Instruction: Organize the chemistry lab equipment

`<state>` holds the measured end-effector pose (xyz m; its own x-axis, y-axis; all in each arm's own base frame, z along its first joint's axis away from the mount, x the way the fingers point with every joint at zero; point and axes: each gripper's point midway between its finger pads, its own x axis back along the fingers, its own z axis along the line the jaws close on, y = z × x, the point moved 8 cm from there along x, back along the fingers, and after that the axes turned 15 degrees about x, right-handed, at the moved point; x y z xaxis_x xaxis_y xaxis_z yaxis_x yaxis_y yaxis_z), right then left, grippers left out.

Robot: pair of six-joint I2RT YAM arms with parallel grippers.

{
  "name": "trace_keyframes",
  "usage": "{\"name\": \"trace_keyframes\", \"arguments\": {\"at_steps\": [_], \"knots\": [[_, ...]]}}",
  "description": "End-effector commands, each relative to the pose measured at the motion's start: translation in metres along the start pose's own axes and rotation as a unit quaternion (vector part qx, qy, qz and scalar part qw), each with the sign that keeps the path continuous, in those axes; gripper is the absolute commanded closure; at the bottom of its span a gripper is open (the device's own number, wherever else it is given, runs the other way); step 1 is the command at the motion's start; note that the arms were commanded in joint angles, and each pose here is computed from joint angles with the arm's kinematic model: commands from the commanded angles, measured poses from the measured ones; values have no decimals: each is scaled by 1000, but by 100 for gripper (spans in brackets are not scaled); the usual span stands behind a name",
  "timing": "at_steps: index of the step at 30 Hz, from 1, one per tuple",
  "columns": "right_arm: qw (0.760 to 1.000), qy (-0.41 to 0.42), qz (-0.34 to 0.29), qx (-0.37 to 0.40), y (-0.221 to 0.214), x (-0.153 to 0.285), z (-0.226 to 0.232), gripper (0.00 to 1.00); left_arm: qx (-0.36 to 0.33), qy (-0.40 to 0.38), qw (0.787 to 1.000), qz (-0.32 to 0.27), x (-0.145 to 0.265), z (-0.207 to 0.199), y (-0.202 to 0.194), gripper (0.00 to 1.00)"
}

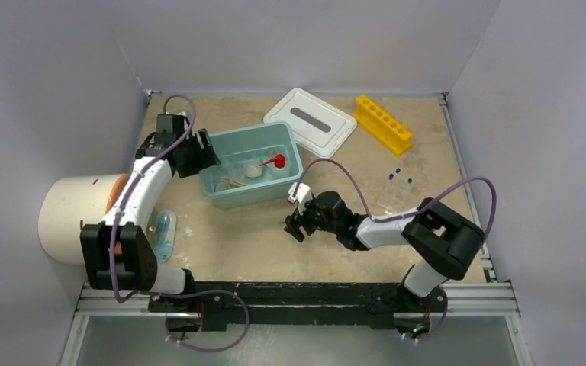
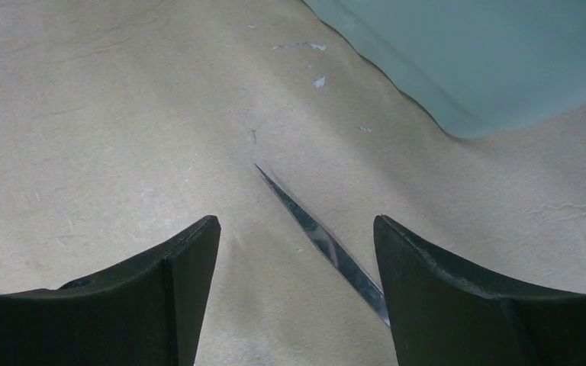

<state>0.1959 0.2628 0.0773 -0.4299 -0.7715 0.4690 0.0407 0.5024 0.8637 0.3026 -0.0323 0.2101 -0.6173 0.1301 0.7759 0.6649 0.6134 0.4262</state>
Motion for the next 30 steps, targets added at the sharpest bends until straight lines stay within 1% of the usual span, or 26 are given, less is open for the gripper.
{"name": "trace_keyframes", "arguments": {"at_steps": [1, 16, 22, 26, 30], "knots": [[999, -18, -22, -20, 14, -5, -6, 26, -6, -27, 999, -18, 7, -12, 12, 32], [996, -59, 24, -70, 0, -12, -6, 43, -9, -24, 999, -23, 8, -7, 9, 31], [994, -68, 51, -72, -4, -19, 7, 51, -12, -28, 999, -18, 6, -8, 8, 31], [992, -78, 66, -70, -5, -22, 17, 54, -12, -29, 999, -15, 4, -8, 6, 31], [991, -84, 81, -73, -6, -25, 21, 59, -13, -28, 999, -11, 2, -7, 5, 31]]}}
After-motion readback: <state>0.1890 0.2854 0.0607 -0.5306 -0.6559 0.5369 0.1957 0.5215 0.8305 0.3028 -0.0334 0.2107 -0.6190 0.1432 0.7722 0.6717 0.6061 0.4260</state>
